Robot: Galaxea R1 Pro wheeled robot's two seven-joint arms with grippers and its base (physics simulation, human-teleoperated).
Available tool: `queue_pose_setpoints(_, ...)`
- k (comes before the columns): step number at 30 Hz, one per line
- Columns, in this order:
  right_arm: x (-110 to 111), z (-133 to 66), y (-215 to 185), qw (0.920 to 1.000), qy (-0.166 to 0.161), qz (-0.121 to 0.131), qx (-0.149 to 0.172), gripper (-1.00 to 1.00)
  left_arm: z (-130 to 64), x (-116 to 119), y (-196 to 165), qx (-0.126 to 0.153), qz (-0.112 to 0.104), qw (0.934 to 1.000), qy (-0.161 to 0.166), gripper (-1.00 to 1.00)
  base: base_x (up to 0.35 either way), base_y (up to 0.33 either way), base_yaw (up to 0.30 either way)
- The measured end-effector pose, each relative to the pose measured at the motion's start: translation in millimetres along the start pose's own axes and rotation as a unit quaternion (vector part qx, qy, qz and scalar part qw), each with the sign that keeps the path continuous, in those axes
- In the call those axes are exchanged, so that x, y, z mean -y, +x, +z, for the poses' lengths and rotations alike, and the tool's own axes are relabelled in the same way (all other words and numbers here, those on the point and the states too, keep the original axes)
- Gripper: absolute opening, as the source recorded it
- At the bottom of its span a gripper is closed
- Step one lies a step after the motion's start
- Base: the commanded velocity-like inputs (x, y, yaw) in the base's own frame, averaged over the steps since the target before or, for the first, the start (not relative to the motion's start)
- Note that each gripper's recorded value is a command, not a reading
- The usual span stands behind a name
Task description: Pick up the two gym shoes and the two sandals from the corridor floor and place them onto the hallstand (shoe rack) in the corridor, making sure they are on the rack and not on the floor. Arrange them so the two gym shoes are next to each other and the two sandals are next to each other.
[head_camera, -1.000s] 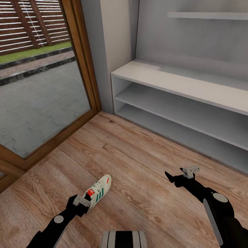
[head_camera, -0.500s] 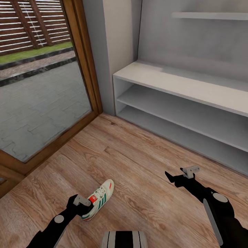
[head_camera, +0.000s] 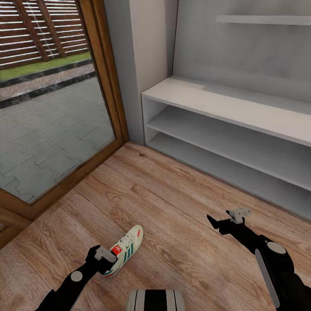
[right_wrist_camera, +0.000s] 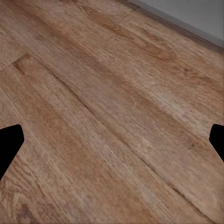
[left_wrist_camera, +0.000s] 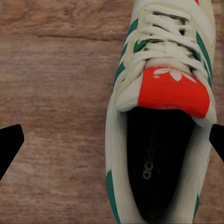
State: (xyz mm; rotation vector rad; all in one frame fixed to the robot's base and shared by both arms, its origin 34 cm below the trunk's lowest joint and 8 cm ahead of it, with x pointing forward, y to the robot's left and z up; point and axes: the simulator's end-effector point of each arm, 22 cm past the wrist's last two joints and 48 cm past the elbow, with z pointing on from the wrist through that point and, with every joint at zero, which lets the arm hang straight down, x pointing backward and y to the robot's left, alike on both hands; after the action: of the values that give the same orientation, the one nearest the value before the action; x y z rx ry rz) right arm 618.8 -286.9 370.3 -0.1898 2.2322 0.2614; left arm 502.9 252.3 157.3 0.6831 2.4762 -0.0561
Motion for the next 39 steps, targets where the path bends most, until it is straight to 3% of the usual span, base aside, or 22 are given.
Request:
queue_pose_setpoints(13, 0.4, -0.2, 0.0, 1.0000, 0.000, 0.000, 0.000, 1.00, 0.1, 7.2, 3.6, -0.008, 0.034, 0.9993, 0.014, 1.00, 0.000, 0.000, 0.000)
queue_pose_setpoints(27, 0.8, 2.1, 5.0, 1.0000, 0.000, 0.001, -0.005, 1.00, -1.1, 30.2, 12.4, -0.017, 0.037, 0.9967, 0.071, 1.00, 0.000, 0.000, 0.004)
queue_pose_setpoints(39, 1.8, 7.1, 17.0, 0.9999, 0.000, 0.004, -0.016, 1.00, 2.0, 35.6, 24.0, -0.027, 0.034, 0.9959, 0.080, 1.00, 0.000, 0.000, 0.032)
